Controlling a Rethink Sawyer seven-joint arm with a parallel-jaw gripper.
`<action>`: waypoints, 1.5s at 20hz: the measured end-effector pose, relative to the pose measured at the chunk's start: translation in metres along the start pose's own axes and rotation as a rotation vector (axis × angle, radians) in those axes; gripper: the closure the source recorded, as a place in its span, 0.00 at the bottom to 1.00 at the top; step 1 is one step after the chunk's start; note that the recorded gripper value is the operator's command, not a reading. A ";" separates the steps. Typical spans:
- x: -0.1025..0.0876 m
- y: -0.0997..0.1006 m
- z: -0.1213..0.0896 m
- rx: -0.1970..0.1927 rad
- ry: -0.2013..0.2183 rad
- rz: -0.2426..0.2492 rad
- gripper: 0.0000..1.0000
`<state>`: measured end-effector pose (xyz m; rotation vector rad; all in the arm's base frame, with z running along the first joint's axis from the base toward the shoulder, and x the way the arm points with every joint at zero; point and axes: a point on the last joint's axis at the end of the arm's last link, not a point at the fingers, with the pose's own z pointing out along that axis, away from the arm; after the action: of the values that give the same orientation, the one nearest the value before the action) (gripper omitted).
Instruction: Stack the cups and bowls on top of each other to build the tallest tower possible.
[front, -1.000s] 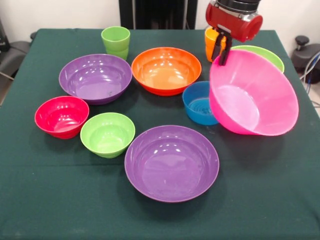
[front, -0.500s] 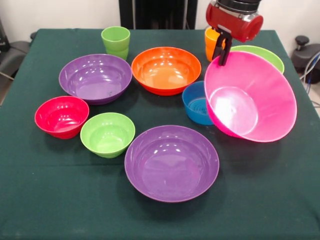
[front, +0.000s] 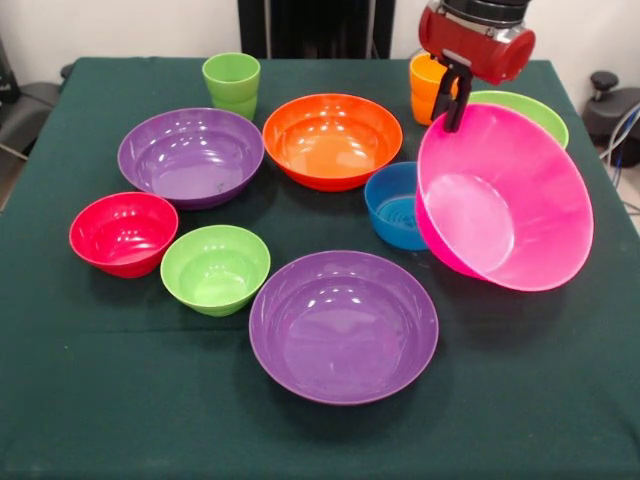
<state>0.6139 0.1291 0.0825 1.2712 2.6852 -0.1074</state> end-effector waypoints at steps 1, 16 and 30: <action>0.001 0.000 0.000 0.001 0.002 -0.002 1.00; 0.016 0.015 -0.061 0.044 0.078 -0.029 1.00; -0.001 0.009 -0.068 0.034 0.072 0.000 1.00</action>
<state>0.6128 0.1435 0.1495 1.3086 2.7553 -0.1108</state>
